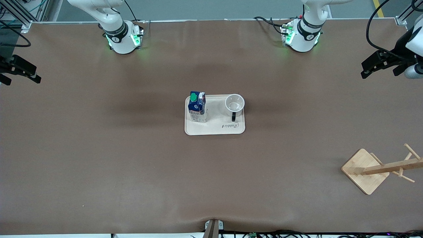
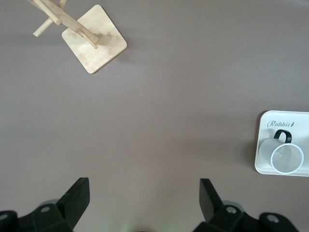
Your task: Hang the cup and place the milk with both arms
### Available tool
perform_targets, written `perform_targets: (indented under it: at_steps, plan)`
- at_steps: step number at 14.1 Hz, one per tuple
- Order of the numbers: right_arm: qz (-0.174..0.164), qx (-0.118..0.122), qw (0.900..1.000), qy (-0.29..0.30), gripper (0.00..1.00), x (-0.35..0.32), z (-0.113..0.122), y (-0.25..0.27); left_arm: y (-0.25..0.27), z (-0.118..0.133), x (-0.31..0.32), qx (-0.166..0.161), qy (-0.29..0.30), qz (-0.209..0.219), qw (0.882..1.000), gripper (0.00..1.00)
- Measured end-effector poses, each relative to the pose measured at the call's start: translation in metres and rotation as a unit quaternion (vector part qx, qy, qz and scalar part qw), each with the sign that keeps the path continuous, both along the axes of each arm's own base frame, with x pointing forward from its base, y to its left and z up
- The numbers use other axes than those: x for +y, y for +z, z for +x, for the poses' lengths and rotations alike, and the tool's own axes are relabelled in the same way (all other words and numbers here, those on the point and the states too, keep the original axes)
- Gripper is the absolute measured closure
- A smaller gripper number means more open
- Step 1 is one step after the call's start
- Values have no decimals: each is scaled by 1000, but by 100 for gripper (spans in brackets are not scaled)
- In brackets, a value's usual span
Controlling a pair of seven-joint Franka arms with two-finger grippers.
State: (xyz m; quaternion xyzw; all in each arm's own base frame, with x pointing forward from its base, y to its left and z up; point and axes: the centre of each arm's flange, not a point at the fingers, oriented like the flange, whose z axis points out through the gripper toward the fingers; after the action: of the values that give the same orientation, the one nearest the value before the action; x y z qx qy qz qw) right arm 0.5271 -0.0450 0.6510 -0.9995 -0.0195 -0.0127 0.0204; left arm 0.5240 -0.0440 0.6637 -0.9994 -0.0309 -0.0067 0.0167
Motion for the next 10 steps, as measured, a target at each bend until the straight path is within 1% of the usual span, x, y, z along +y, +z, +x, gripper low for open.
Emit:
perform_targets:
  at_steps: [7,10]
  plan:
    - [0,0,1000,0,0,0,0,0,0,0,-2,1,-2,0,1000,0]
    - [0,0,1000,0,0,0,0,0,-9,3,-10,11,-9,0,1000,0]
